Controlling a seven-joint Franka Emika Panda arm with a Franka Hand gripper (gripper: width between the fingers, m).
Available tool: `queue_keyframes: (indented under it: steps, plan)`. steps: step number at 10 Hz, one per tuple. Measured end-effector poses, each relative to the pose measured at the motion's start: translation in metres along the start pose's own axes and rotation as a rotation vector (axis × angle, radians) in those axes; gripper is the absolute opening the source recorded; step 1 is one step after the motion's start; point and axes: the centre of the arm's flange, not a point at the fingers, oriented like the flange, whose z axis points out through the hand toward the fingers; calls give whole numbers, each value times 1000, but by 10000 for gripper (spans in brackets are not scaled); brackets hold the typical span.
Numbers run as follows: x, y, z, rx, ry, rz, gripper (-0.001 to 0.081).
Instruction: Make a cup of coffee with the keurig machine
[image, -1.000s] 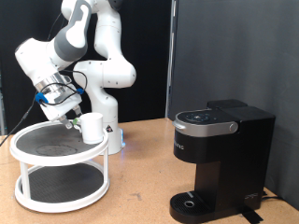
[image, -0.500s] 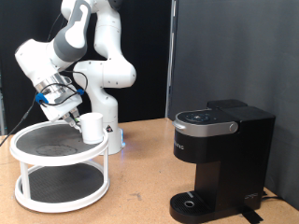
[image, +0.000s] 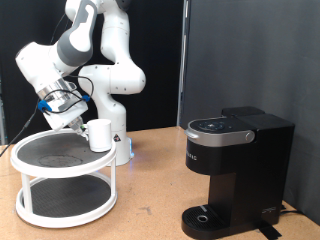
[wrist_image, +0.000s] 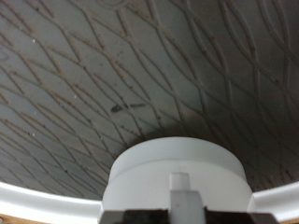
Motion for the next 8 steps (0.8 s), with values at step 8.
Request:
queue_keyframes:
  steps: [8]
  plan:
    - [-13, 23, -39, -66, -33, 15, 4]
